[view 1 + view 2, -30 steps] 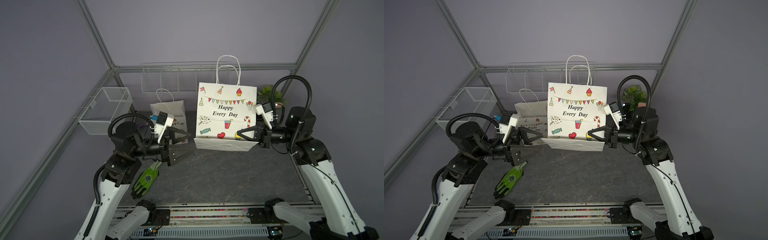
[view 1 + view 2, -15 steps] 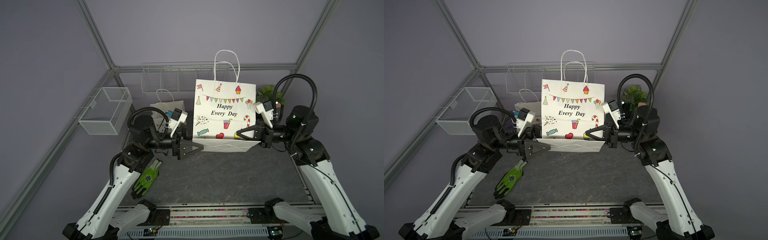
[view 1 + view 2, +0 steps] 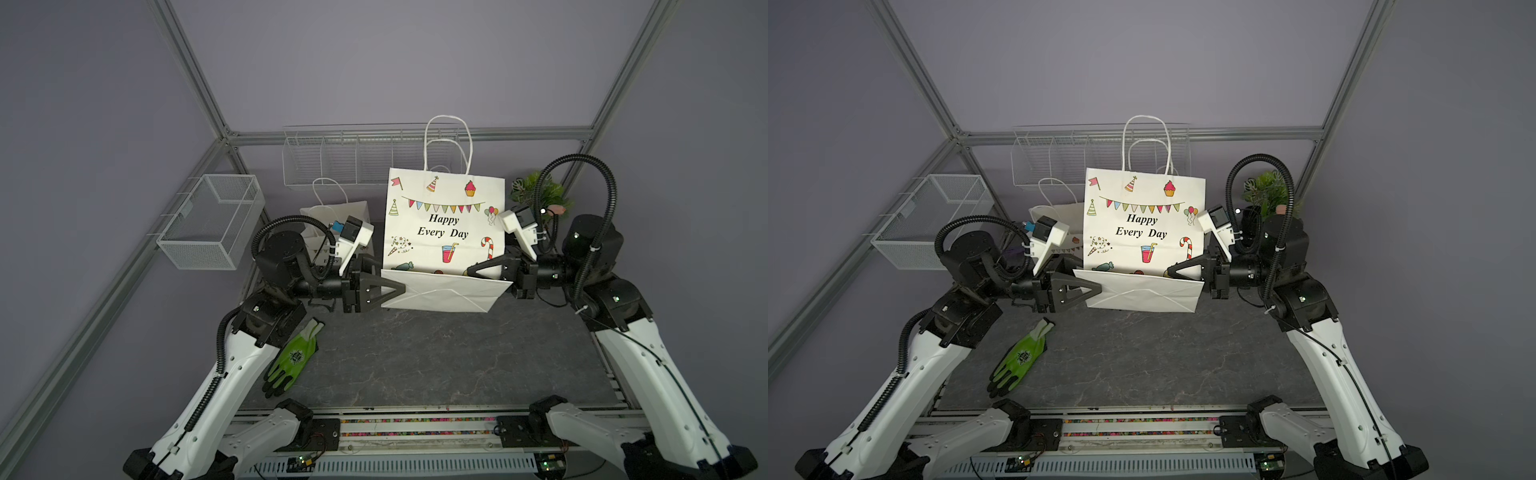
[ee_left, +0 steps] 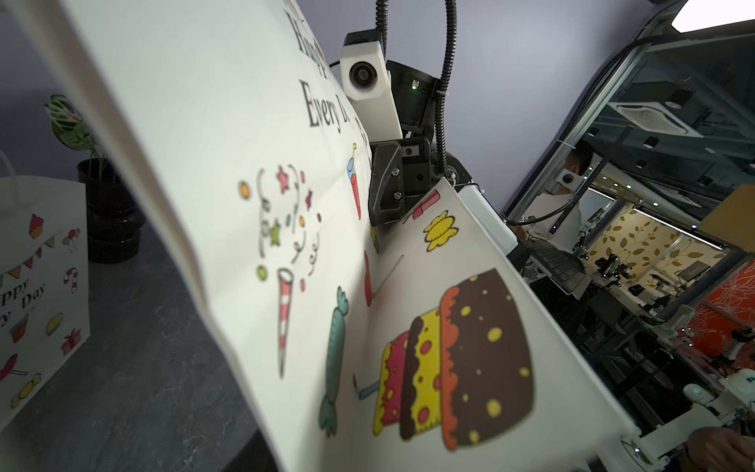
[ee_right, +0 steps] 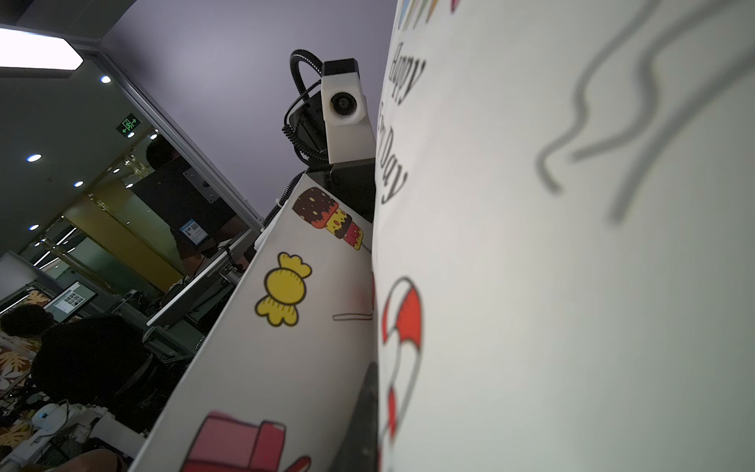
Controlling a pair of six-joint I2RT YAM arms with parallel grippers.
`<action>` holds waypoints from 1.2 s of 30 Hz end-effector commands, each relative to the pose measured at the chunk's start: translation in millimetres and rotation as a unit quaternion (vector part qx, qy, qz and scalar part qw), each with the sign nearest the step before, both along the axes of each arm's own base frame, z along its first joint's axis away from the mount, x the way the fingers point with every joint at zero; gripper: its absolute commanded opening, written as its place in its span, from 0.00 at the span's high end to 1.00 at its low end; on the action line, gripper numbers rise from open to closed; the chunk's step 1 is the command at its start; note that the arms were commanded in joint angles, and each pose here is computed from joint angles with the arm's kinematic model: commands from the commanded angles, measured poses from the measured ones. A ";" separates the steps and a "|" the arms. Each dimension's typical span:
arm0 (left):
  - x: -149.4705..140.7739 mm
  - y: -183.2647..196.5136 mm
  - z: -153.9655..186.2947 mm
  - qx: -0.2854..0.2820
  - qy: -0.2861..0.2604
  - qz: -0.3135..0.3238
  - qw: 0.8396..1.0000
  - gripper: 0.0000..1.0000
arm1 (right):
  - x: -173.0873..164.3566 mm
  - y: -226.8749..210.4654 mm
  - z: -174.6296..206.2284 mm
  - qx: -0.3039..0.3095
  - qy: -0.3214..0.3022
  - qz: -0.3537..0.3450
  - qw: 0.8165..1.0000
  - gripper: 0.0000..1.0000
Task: Put away the paper bag
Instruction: Press the paper bag.
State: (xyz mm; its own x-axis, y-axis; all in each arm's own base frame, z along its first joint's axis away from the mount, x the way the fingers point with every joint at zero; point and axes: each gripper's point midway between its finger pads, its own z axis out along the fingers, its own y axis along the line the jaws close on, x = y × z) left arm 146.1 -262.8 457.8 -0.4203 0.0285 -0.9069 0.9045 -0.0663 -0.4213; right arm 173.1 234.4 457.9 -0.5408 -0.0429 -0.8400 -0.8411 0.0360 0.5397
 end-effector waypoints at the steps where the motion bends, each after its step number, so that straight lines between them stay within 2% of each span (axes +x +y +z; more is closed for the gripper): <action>1: 1.2 -0.4 7.0 -0.007 -0.010 0.005 1.000 0.55 | -2.3 2.2 -4.8 -0.005 -0.007 0.005 1.000 0.93; 9: 4.6 -0.6 3.5 -0.003 -0.004 0.014 1.000 0.78 | -5.7 1.1 -2.4 -0.008 -0.018 0.003 1.000 0.93; 12: 5.6 -0.4 3.0 -0.003 -0.002 0.018 1.000 0.87 | -6.3 0.2 -3.2 -0.012 -0.021 -0.001 1.000 0.87; 14: 5.5 0.2 3.0 -0.003 -0.002 0.021 1.000 0.91 | -6.6 -0.8 -3.0 -0.015 -0.026 -0.007 1.000 0.75; 19: 3.8 2.3 4.8 -0.005 -0.004 0.027 1.000 0.98 | -8.8 -7.2 6.4 -0.012 -0.057 -0.034 0.998 0.27; 22: 1.1 4.4 4.9 -0.004 -0.006 0.028 1.000 1.00 | -13.0 -14.4 17.1 -0.002 -0.078 -0.055 0.995 0.02; 25: -3.0 6.8 6.8 -0.006 -0.009 0.029 1.000 1.00 | -24.4 -21.6 30.3 0.015 -0.104 -0.062 0.993 0.11; 31: -10.2 11.4 10.9 -0.010 -0.015 0.027 0.999 1.00 | -51.6 -26.0 54.3 0.064 -0.136 -0.024 0.988 0.11; 36: -11.4 13.0 13.3 -0.013 -0.017 0.028 0.999 1.00 | -66.3 -26.8 59.9 0.079 -0.149 0.002 0.986 0.11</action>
State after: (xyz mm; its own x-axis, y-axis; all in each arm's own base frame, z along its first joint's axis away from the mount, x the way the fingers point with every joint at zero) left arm 133.7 -251.9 469.2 -0.3941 -0.0076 -0.9190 0.9186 -0.0366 -0.3936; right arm 117.5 207.1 511.8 -0.2865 0.0954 -0.9533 -0.9565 0.0286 0.2903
